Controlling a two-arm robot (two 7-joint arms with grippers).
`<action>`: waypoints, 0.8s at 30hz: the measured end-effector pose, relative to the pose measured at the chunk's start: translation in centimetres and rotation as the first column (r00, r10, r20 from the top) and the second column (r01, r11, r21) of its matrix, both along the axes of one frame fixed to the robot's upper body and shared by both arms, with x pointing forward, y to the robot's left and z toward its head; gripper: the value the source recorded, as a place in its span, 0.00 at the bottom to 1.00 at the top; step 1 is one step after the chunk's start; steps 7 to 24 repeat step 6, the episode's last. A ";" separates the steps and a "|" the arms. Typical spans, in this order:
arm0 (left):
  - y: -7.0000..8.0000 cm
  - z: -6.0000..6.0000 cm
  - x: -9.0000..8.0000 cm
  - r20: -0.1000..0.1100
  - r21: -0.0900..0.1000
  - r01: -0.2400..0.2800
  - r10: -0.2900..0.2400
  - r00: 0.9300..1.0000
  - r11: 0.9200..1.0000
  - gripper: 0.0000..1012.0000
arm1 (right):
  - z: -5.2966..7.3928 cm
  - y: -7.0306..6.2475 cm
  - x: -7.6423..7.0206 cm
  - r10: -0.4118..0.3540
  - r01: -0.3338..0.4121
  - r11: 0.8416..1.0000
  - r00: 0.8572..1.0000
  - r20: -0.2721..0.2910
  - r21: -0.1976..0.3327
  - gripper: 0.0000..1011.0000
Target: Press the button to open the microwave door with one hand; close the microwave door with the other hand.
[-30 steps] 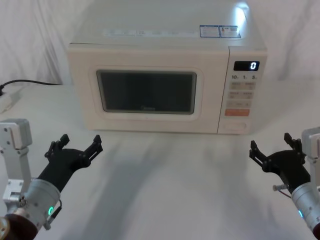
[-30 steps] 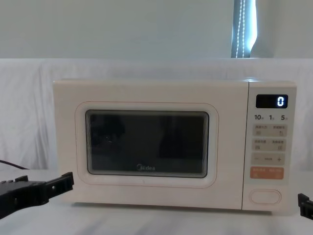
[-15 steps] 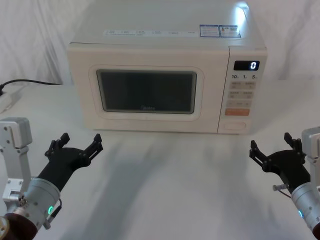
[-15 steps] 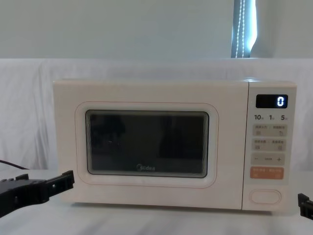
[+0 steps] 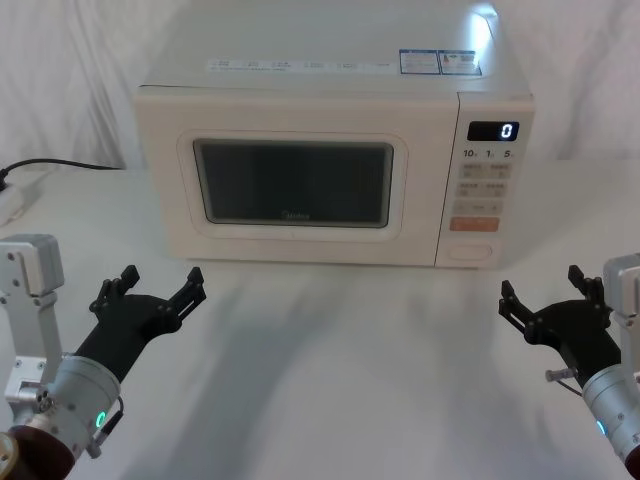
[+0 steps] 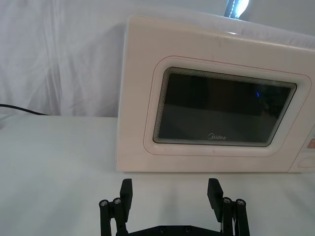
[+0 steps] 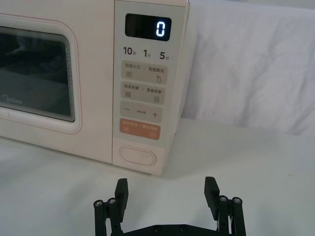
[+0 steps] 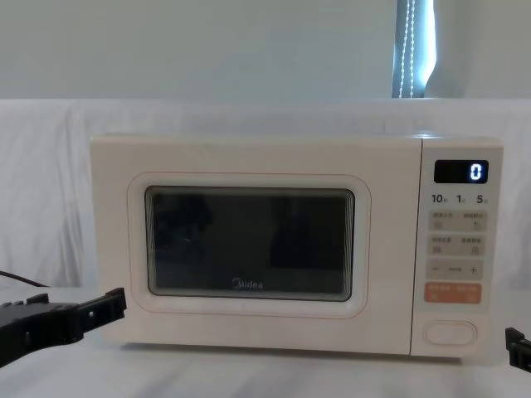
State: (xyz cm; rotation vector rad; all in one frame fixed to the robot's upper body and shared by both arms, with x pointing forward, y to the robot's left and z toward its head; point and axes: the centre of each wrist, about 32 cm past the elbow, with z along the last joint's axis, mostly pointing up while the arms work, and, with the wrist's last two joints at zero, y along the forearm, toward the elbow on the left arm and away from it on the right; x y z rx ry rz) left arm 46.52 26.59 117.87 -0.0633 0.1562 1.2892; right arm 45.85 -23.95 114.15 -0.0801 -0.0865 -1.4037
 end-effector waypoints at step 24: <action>0.0 0.0 0.0 0.000 0.000 0.000 0.000 1.000 1.000 0.99 | 0.0 0.0 0.0 0.000 0.000 1.000 1.000 0.000 0.000 0.99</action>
